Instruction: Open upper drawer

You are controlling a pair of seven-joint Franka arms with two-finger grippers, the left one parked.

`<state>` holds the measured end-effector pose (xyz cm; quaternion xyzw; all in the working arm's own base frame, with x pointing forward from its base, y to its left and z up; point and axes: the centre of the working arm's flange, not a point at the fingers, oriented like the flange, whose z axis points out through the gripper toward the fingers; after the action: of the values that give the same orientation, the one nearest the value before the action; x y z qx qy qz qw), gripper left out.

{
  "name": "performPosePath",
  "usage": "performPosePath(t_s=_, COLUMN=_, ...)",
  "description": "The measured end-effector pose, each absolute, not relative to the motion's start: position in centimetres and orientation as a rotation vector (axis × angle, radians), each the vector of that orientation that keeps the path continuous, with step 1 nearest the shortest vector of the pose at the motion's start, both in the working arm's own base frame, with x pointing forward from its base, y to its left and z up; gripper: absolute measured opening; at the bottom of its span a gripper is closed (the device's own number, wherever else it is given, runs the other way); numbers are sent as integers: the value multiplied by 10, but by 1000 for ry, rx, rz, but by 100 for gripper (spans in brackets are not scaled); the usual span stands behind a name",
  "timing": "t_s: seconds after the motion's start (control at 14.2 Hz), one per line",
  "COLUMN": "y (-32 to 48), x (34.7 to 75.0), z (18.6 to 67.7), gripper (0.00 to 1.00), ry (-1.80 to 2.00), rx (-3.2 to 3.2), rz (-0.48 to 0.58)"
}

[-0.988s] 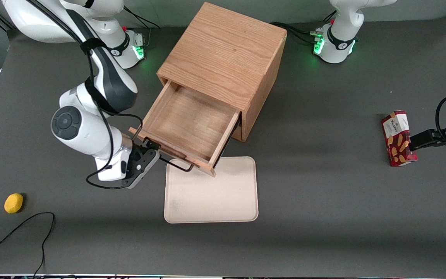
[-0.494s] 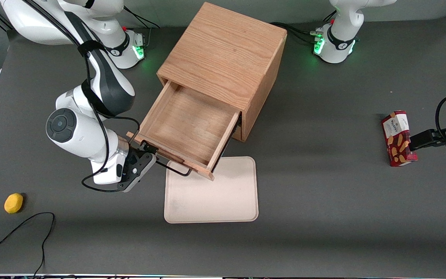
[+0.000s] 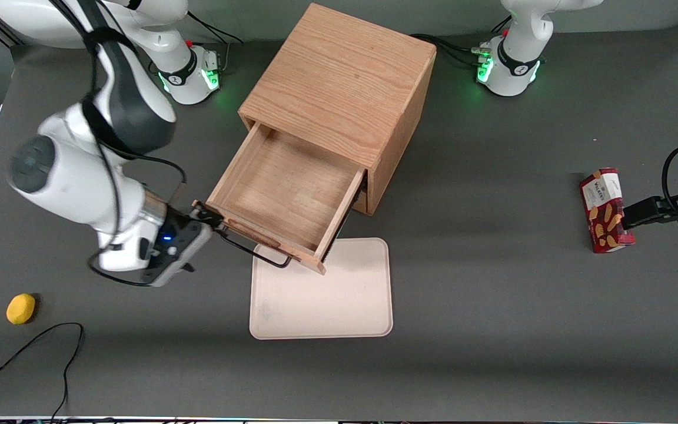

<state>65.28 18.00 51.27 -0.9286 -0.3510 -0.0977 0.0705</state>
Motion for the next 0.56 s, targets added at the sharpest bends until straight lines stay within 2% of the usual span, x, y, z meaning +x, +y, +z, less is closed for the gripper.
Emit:
performPosePath(t_s=0.14, y=133, x=647, z=553, gripper=100, ry=-918, rx=-2875, rz=-338)
performPosePath(t_s=0.56, y=25, x=602, z=604, gripper=100, ry=-168, rx=-3045, rz=-118)
